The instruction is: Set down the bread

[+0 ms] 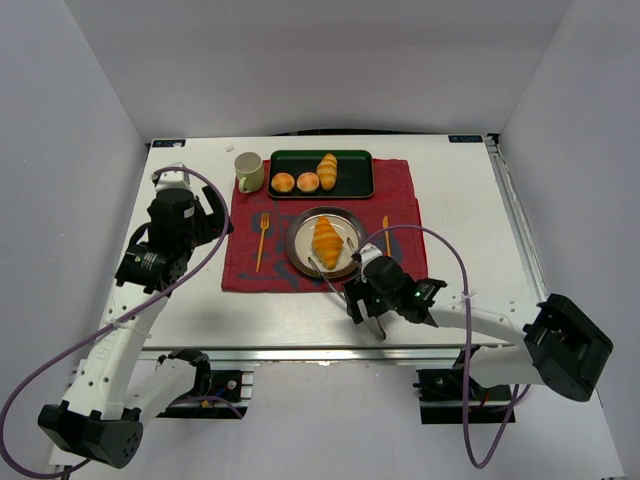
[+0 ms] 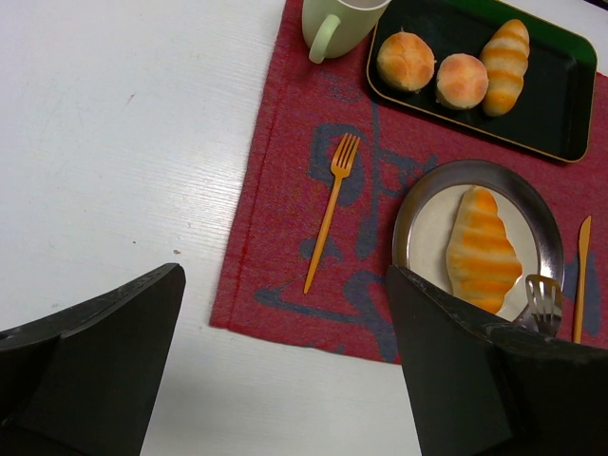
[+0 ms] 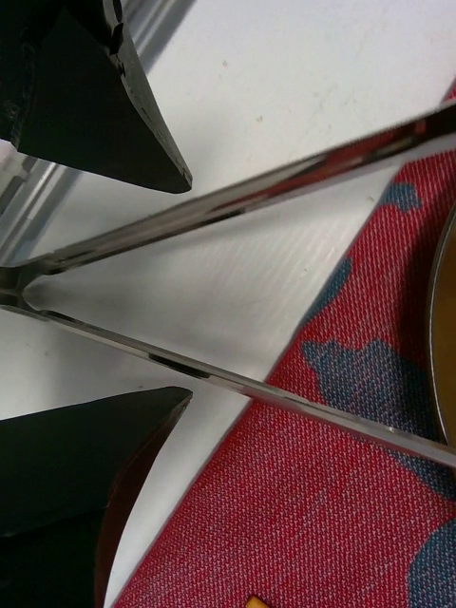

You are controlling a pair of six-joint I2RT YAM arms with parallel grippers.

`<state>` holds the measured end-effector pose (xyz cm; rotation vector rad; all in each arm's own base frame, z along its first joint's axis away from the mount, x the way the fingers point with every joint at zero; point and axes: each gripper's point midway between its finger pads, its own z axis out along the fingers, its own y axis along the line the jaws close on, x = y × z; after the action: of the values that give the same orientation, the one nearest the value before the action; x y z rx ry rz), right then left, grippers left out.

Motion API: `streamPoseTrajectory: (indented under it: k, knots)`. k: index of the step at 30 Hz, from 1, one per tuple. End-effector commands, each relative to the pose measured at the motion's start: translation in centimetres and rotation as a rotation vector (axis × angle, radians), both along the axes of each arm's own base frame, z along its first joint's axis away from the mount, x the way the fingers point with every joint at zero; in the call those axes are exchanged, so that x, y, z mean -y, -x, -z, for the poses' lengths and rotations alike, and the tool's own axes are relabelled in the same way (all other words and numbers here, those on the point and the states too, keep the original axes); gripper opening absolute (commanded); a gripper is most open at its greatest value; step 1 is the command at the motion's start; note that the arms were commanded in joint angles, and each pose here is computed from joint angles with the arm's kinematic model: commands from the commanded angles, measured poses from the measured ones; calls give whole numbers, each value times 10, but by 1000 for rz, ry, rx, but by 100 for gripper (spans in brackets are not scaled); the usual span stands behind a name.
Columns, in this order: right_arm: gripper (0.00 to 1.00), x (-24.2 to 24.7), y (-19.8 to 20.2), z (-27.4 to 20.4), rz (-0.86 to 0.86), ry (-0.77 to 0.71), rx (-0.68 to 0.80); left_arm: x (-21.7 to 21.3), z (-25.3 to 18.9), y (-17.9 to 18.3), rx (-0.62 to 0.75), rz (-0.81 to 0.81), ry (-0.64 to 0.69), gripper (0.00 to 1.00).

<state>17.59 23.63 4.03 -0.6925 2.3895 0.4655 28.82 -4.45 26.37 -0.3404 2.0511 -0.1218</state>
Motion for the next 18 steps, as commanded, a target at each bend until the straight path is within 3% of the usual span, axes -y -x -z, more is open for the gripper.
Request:
streamPoseTrajectory:
  k: [1,8,10,11,13,18]
  knots:
    - [89,-2,-9,5,42,0,31,-1,-15,1,42,-3,11,98]
    - [89,-6,-13,12,63,17,30,0,-13,1,39,1,13,98]
    - [83,-7,-14,12,65,22,31,0,-13,1,36,-1,11,98]
    - [68,-7,-14,11,65,22,32,0,-13,1,36,-1,11,98]
    - [58,-7,-15,10,69,20,35,0,-13,1,36,-2,11,98]
    - [53,-9,-14,0,68,10,41,0,-14,1,37,1,9,98]
